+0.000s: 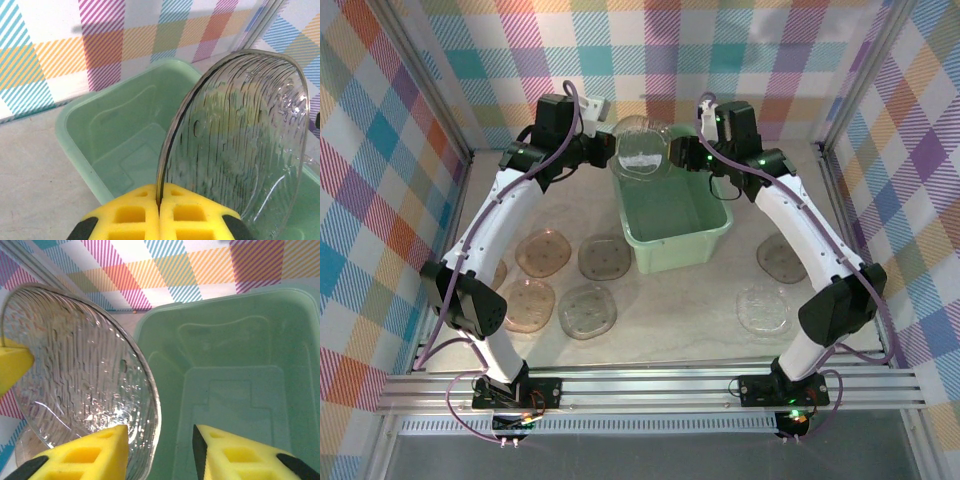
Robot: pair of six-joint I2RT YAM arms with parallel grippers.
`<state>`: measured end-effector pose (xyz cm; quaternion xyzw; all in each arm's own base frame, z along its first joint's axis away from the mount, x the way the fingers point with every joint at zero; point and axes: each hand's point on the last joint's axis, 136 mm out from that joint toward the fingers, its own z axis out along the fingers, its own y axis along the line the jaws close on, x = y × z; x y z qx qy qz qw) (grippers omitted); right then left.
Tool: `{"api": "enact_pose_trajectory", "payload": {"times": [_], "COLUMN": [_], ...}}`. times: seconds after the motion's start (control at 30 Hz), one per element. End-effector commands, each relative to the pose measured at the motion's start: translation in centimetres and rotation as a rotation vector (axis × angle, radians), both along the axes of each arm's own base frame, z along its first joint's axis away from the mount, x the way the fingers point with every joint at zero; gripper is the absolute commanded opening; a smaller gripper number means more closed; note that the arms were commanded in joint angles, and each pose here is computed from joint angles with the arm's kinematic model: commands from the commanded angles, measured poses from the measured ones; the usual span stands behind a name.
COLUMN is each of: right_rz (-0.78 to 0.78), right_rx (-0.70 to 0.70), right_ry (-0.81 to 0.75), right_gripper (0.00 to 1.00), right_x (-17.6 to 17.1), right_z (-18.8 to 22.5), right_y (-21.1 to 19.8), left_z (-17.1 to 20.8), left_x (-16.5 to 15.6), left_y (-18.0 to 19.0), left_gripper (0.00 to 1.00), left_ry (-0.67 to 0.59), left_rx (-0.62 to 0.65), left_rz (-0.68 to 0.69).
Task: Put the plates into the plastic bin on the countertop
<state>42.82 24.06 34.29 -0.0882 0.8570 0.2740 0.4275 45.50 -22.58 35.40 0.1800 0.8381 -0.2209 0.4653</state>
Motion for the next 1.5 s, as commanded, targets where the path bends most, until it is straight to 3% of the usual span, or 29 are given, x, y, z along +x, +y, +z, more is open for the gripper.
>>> {"api": "enact_pose_trajectory", "payload": {"times": [0.0, 0.17, 0.37, 0.5, 0.8, 0.97, 1.13, 1.4, 1.47], "right_rz": [0.002, -0.017, -0.009, -0.025, -0.018, -0.017, -0.025, -0.034, -0.037], "right_rx": [0.017, 0.017, 0.040, 0.039, 0.050, 0.052, 0.069, 0.083, 0.082], "right_ry": [-0.018, 0.008, 0.044, 0.052, 0.052, 0.058, 0.065, 0.070, 0.071], "right_gripper": [0.38, 0.30, 0.28, 0.17, 0.03, 0.00, 0.00, 0.00, 0.00], "right_x": [0.4, 0.7, 0.8, 0.8, 0.8, 0.9, 0.9, 0.6, 0.5], "right_z": [0.6, -0.2, -1.0, -1.1, -1.3, -1.4, -1.2, -0.8, -0.9], "right_y": [0.3, 0.2, 0.7, 0.5, 0.7, 0.8, 0.8, 0.7, 0.6], "left_z": [2.7, 2.8, 3.0, 2.9, 2.8, 2.7, 2.4, 1.9, 1.8], "left_x": [0.1, 0.1, -0.2, -0.3, -0.3, -0.3, -0.2, 1.0, 1.2], "left_y": [-1.4, -1.8, -2.2, -2.3, -3.0, -2.9, -2.7, -1.8, -1.7], "left_gripper": [0.00, 0.00, 0.00, 0.00, 0.00, 0.00, 0.06, 0.29, 0.30], "left_ry": [-0.082, -0.083, -0.087, -0.085, -0.080, -0.076, -0.070, -0.063, -0.062], "left_rx": [-0.029, -0.026, -0.031, -0.031, -0.035, -0.028, -0.015, 0.019, 0.022], "left_rz": [-0.040, -0.046, -0.058, -0.059, -0.074, -0.068, -0.054, 0.015, 0.026]}}
